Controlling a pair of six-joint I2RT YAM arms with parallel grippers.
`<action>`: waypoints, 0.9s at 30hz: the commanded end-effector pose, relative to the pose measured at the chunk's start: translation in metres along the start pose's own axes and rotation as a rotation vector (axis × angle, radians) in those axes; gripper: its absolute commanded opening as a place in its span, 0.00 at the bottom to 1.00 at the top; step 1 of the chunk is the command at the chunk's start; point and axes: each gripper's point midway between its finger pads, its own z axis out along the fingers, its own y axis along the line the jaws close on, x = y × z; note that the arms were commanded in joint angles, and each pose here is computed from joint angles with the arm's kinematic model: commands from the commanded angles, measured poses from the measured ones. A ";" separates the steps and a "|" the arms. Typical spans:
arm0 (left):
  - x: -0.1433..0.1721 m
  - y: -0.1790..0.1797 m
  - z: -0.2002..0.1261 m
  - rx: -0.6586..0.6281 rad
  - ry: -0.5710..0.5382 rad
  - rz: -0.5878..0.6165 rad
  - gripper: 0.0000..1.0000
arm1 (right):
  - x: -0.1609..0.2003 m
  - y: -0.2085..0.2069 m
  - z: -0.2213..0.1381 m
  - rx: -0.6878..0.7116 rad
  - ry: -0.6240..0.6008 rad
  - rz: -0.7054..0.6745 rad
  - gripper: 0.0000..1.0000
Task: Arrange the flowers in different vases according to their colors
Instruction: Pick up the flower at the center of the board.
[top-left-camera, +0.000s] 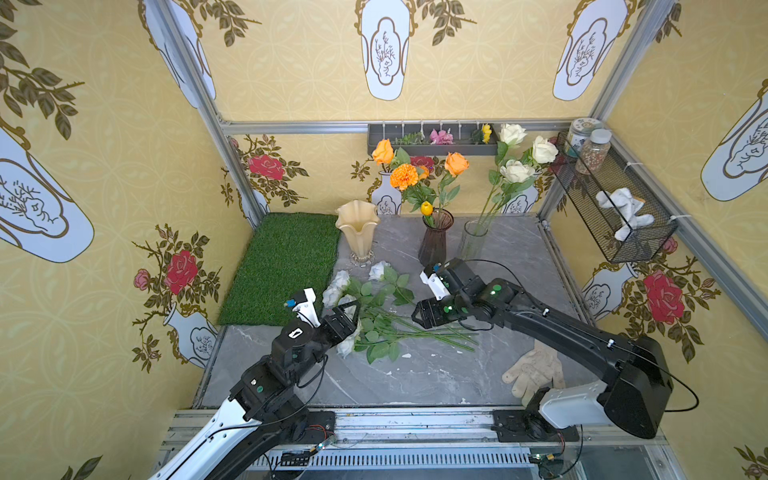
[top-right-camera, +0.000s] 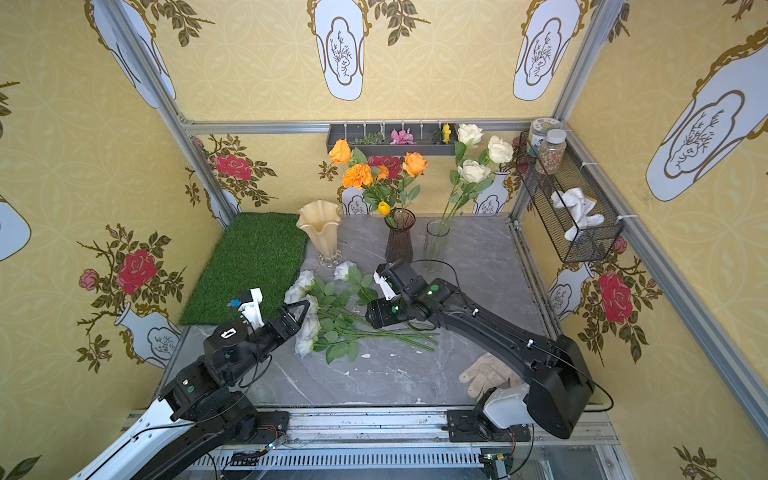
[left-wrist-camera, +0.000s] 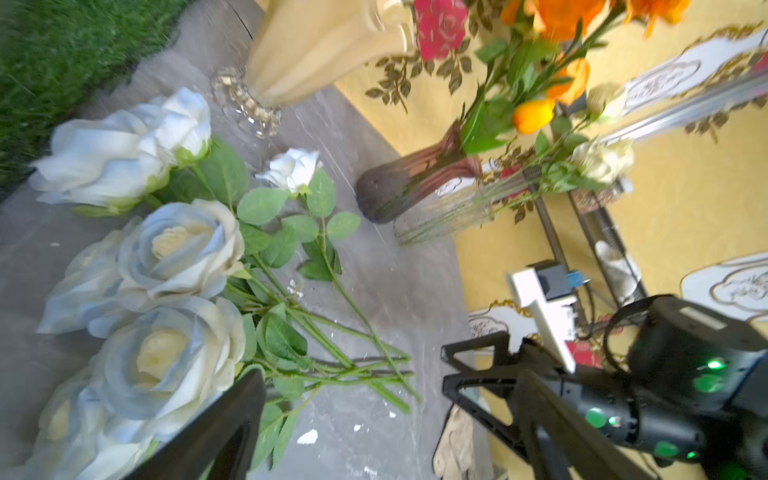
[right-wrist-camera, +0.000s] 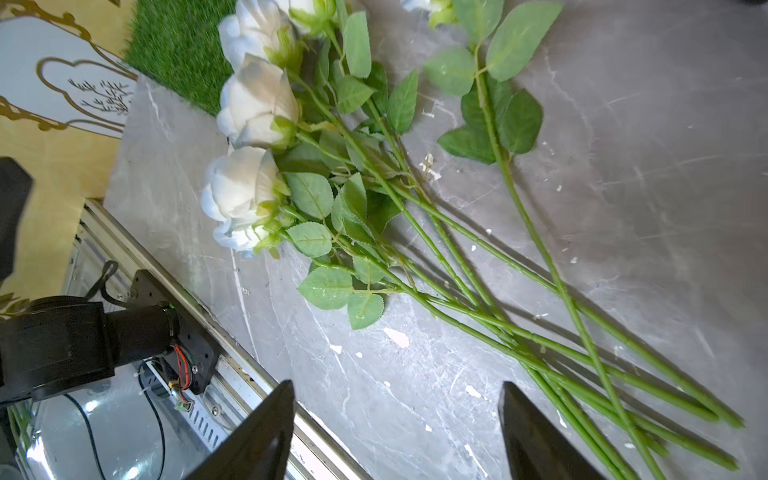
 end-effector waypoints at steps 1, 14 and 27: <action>-0.009 0.028 -0.006 -0.065 -0.097 -0.141 0.94 | -0.016 -0.005 0.015 0.018 -0.024 -0.044 0.72; -0.008 0.052 -0.006 -0.090 -0.160 -0.221 1.00 | -0.021 -0.077 0.087 0.202 0.167 -0.106 0.57; -0.009 0.055 -0.003 -0.097 -0.174 -0.218 1.00 | -0.003 -0.106 0.124 0.309 0.265 -0.192 0.44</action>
